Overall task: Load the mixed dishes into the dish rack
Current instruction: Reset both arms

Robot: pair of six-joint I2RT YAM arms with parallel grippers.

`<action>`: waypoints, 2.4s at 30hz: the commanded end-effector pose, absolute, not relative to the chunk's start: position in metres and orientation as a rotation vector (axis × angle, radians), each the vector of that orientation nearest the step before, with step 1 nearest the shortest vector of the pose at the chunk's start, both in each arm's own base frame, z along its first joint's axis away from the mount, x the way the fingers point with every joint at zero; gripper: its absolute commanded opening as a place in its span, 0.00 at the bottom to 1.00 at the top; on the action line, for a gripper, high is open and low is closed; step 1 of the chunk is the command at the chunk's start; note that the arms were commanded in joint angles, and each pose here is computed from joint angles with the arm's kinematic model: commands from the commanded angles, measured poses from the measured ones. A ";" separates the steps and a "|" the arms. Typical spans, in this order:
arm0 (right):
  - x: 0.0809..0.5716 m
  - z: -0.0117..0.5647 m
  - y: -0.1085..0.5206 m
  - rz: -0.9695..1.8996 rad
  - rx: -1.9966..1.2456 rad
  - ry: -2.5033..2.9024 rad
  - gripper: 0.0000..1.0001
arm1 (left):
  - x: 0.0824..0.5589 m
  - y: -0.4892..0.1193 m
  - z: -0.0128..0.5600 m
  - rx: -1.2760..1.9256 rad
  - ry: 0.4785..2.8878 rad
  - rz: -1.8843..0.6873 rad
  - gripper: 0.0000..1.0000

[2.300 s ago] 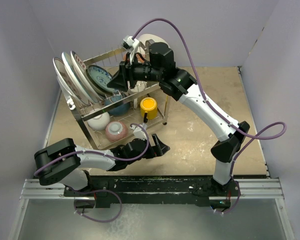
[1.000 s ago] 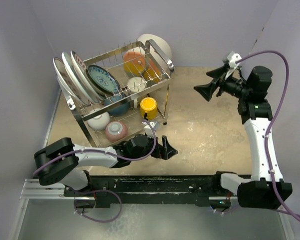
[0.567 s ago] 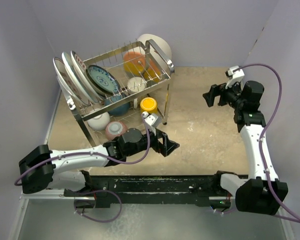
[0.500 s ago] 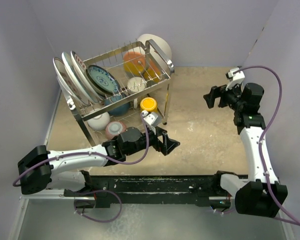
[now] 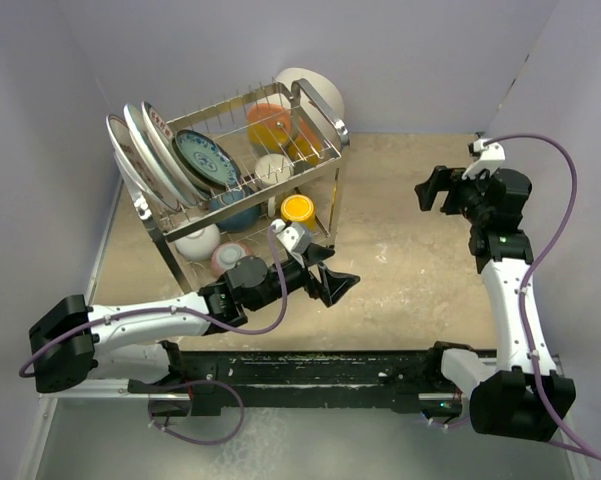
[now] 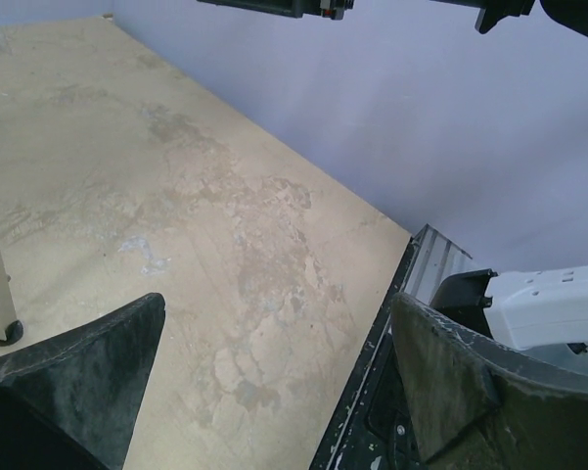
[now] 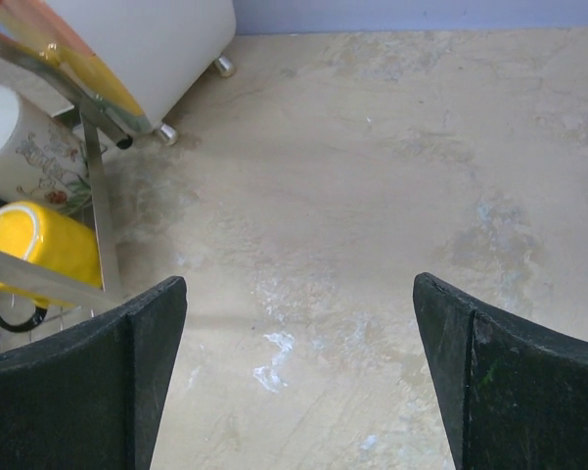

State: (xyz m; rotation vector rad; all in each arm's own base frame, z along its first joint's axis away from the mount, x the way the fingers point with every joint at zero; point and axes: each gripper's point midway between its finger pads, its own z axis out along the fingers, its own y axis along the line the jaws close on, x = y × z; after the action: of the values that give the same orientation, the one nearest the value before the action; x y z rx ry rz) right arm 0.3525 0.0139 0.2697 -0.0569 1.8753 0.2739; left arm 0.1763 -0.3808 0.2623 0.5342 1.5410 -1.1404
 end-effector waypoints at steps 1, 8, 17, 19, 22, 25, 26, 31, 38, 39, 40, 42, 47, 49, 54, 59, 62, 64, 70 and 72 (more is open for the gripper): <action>0.359 0.312 0.005 0.265 0.052 1.778 0.99 | 0.174 -0.371 0.290 0.476 1.431 -1.183 0.99; 0.357 0.312 0.013 0.301 0.020 1.779 0.99 | 0.172 -0.365 0.291 0.462 1.420 -1.191 0.99; 0.357 0.311 0.015 0.309 -0.006 1.777 1.00 | 0.171 -0.364 0.288 0.459 1.432 -1.196 0.99; 0.358 0.310 0.015 0.310 -0.011 1.779 1.00 | 0.171 -0.364 0.286 0.455 1.441 -1.194 0.99; 0.357 0.308 0.017 0.303 -0.050 1.778 0.99 | 0.173 -0.362 0.284 0.434 1.453 -1.187 0.99; 0.356 0.309 0.019 0.305 -0.072 1.776 0.99 | 0.174 -0.363 0.283 0.428 1.460 -1.191 0.99; 0.356 0.309 0.019 0.307 -0.076 1.776 1.00 | 0.174 -0.363 0.282 0.427 1.462 -1.193 0.99; 0.356 0.309 0.018 0.306 -0.061 1.777 1.00 | 0.174 -0.363 0.283 0.420 1.465 -1.194 0.99; 0.357 0.311 0.016 0.306 -0.033 1.779 1.00 | 0.175 -0.363 0.281 0.417 1.474 -1.190 0.99; 0.357 0.312 0.016 0.305 -0.034 1.778 1.00 | 0.175 -0.363 0.281 0.414 1.473 -1.190 0.99; 0.357 0.311 0.016 0.307 -0.032 1.780 0.99 | 0.176 -0.363 0.281 0.412 1.475 -1.189 0.99; 0.357 0.310 0.017 0.310 -0.036 1.782 1.00 | 0.176 -0.363 0.281 0.408 1.477 -1.187 0.99; 0.357 0.309 0.017 0.312 -0.036 1.783 1.00 | 0.177 -0.364 0.279 0.405 1.485 -1.187 0.99; 0.357 0.310 0.017 0.312 -0.035 1.783 0.99 | 0.177 -0.364 0.278 0.405 1.487 -1.188 0.99; 0.356 0.310 0.017 0.314 -0.032 1.781 0.99 | 0.176 -0.365 0.277 0.405 1.492 -1.191 0.99; 0.356 0.311 0.017 0.313 -0.030 1.778 0.99 | 0.176 -0.365 0.276 0.402 1.497 -1.193 0.99; 0.356 0.312 0.017 0.314 -0.029 1.777 0.99 | 0.176 -0.365 0.275 0.403 1.500 -1.193 0.99; 0.356 0.312 0.017 0.314 -0.027 1.776 0.99 | 0.176 -0.365 0.275 0.401 1.502 -1.194 0.99; 0.356 0.311 0.016 0.310 -0.022 1.778 1.00 | 0.177 -0.365 0.275 0.399 1.503 -1.193 0.99; 0.356 0.312 0.016 0.310 -0.022 1.777 1.00 | 0.176 -0.365 0.274 0.400 1.506 -1.192 0.99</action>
State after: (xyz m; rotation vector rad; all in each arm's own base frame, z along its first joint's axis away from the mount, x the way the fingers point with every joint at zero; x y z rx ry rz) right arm 0.3542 0.0176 0.2834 -0.0136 1.8524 0.3188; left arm 0.1772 -0.3659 0.2646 0.4291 1.5344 -1.1666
